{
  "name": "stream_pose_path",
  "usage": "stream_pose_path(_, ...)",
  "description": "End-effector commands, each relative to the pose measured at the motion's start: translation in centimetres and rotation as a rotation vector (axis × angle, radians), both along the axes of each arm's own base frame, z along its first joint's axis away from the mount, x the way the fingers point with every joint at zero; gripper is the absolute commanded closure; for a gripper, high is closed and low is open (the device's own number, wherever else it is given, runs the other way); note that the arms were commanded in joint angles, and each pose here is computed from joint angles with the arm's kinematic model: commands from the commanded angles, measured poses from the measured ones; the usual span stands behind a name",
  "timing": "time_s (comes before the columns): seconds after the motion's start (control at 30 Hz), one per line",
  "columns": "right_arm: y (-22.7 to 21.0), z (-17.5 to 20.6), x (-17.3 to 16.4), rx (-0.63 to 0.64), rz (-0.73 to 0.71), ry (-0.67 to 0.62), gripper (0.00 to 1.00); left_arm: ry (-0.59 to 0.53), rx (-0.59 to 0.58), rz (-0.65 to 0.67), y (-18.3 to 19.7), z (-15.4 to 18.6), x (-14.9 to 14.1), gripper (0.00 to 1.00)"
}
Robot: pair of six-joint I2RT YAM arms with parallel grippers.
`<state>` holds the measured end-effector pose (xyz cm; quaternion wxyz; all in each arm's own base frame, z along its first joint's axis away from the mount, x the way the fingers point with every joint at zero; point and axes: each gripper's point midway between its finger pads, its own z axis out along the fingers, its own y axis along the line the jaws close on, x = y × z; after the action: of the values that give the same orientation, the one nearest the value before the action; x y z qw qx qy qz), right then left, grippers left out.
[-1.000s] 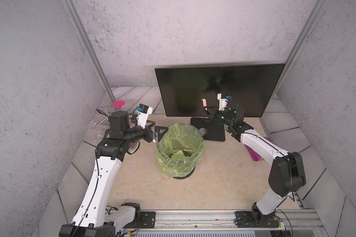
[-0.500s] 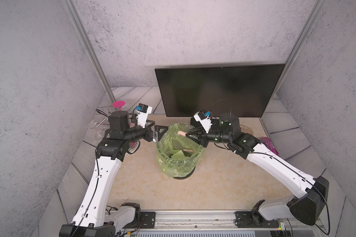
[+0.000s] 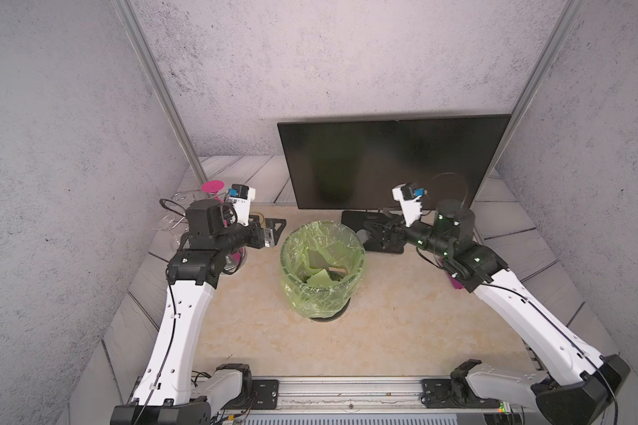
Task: Remove the sticky note from the monitor
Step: Place the sticky note in the trash bin, then reset both arms
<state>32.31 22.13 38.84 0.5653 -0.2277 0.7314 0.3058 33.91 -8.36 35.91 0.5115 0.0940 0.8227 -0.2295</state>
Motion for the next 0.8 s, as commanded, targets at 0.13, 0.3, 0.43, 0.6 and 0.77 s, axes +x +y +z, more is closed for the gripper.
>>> stream_pose_path(0.13, -12.4, -9.1, 3.1, 0.026, -0.488, 0.158, 0.01, 0.114, 0.086, 0.465, 9.4, -8.2, 1.4, 0.00)
stream_pose_path(0.3, -18.8, -16.6, 3.6, -0.133, -0.786, 0.204, 0.01, 0.137, 0.112, 0.617, 11.9, -15.0, 0.9, 0.00)
stream_pose_path(0.43, -21.0, -22.5, 4.0, -0.253, -0.896, 0.232, 0.01, 0.102, 0.131, 0.633, 12.3, -20.4, 0.9, 0.00)
stream_pose_path(0.6, -21.4, -23.8, 5.5, -0.346, -0.874, 0.221, 0.01, 0.121, 0.238, 0.589, 12.5, -24.9, 1.2, 0.00)
stream_pose_path(0.77, -23.1, -25.2, 6.6, -0.353, -0.898, 0.161, 0.01, 0.091, 0.231, 0.533, 11.7, -24.8, 2.9, 0.00)
